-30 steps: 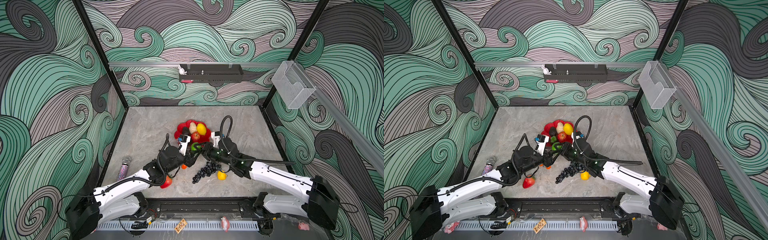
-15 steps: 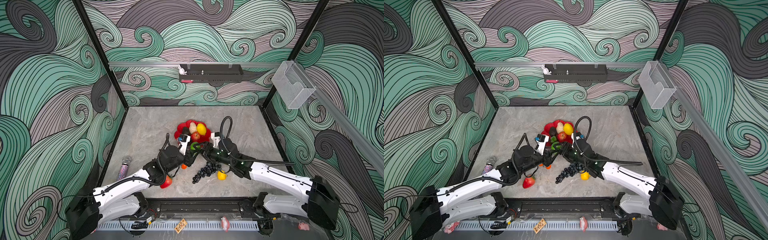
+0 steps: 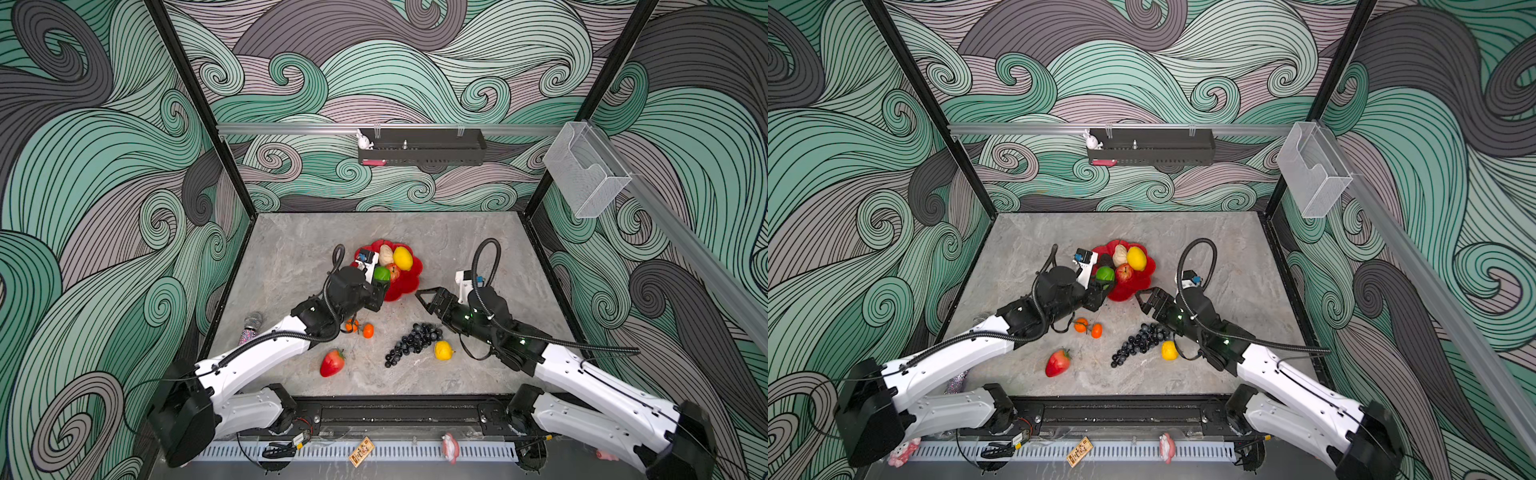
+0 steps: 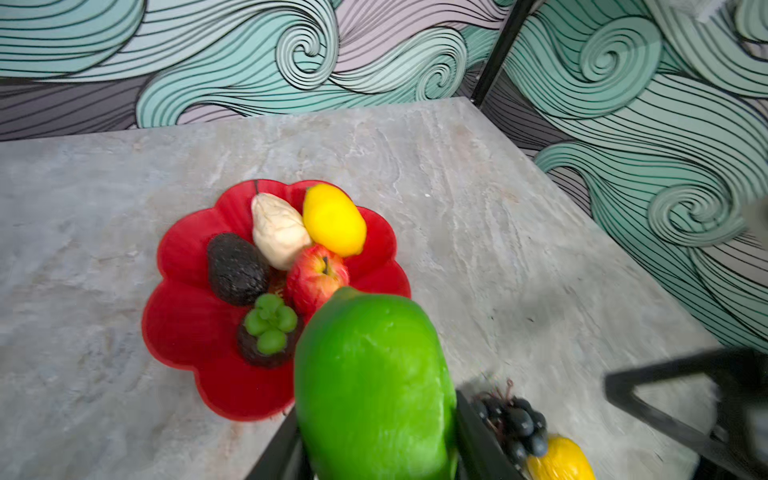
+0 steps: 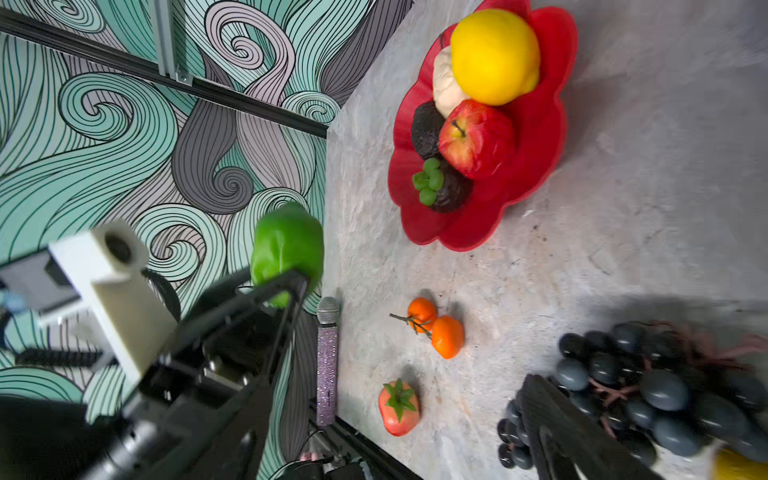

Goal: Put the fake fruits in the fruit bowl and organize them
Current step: 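Carry the lime over the bowl with the left gripper while the right withdraws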

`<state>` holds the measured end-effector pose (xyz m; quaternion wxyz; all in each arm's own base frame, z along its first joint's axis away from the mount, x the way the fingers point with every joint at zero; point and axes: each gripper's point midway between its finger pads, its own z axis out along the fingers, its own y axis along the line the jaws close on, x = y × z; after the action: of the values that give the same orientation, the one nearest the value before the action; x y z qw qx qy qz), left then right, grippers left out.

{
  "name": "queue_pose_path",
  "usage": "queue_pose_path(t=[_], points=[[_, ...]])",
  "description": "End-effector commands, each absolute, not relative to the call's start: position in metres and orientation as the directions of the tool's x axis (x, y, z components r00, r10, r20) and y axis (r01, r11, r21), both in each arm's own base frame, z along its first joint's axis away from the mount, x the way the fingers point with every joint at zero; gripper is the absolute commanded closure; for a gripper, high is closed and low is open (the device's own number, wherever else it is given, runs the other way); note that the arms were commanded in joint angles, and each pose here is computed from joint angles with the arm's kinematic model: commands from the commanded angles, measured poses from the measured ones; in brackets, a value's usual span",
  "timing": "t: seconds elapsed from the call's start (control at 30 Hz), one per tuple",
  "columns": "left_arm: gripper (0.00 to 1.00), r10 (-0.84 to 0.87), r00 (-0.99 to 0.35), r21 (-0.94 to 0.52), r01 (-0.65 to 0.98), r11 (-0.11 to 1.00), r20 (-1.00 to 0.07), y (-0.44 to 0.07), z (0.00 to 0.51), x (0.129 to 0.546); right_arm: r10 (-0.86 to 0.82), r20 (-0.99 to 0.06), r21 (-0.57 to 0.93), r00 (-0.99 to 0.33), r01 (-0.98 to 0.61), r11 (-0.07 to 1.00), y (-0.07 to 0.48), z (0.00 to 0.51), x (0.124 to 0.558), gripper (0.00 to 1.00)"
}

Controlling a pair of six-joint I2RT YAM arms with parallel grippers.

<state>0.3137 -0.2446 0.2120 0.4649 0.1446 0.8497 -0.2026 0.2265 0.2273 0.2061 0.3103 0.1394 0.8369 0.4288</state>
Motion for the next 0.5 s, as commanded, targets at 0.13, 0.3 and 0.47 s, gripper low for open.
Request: queue_pose_path(t=[0.13, 0.3, 0.47], points=[[0.65, 0.115, -0.714, -0.164, 0.31, 0.936, -0.691, -0.226, 0.173, 0.381, 0.434, -0.493, 0.687, -0.754, -0.03, 0.726, 0.176, 0.177, 0.197, 0.07], [0.66, 0.121, -0.825, -0.163, 0.25, 0.954, -0.552, -0.226, 0.144, 0.418, 0.43, -0.485, 0.678, -0.761, -0.017, 0.735, 0.158, 0.162, 0.179, 0.07], [0.66, 0.115, -0.861, -0.17, 0.226, 0.959, -0.495, -0.233, 0.124, 0.449, 0.427, -0.474, 0.681, -0.77, -0.013, 0.732, 0.149, 0.152, 0.168, 0.08]])
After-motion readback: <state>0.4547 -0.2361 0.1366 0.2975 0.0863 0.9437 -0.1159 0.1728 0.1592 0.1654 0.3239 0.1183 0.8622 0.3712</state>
